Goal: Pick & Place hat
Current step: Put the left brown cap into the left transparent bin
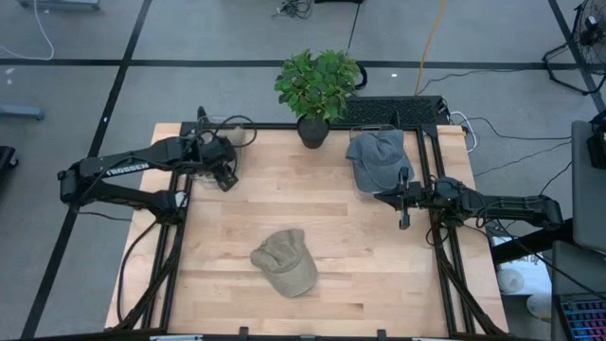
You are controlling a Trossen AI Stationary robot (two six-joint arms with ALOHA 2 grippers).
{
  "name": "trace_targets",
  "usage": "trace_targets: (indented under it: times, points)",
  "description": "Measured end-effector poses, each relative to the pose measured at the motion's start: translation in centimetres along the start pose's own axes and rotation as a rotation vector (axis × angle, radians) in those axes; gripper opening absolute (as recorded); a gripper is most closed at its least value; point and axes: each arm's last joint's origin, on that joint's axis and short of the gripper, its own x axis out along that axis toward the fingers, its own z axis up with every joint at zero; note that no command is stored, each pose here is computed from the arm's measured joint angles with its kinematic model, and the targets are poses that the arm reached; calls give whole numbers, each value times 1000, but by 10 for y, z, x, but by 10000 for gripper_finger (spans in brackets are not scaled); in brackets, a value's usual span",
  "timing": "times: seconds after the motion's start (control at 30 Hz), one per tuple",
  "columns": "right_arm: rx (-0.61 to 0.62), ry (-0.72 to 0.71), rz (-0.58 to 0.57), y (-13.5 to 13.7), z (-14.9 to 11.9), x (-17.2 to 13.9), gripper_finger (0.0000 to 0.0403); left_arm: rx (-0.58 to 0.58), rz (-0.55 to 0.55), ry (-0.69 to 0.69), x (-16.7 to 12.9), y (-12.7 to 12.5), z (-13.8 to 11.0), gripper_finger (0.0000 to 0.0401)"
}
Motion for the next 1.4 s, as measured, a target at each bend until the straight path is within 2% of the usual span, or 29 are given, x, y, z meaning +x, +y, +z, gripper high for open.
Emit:
trace_targets:
  times: [0.07,0.17,0.33,0.4,0.53,0.7,0.87,1.0,1.23,1.4]
  points:
    - [0,0,0,0,0,0,0,-7,41,74,5,2,-7,174]
    - [0,0,0,0,0,0,0,-16,108,158,14,8,-17,135]
    - [0,0,0,0,0,0,0,-47,155,180,25,16,-20,29]
    - [0,0,0,0,0,0,0,-56,160,174,30,19,-20,10]
    - [0,0,0,0,0,0,0,-89,162,139,43,25,-18,19]
    - [0,0,0,0,0,0,0,-117,117,94,62,31,-19,5]
    - [0,0,0,0,0,0,0,-182,137,57,78,40,-22,19]
    - [0,0,0,0,0,0,0,-229,149,59,90,47,-29,6]
    - [0,0,0,0,0,0,0,-301,99,18,109,55,-40,21]
    - [0,1,0,0,0,0,0,-346,62,-8,118,59,-44,5]
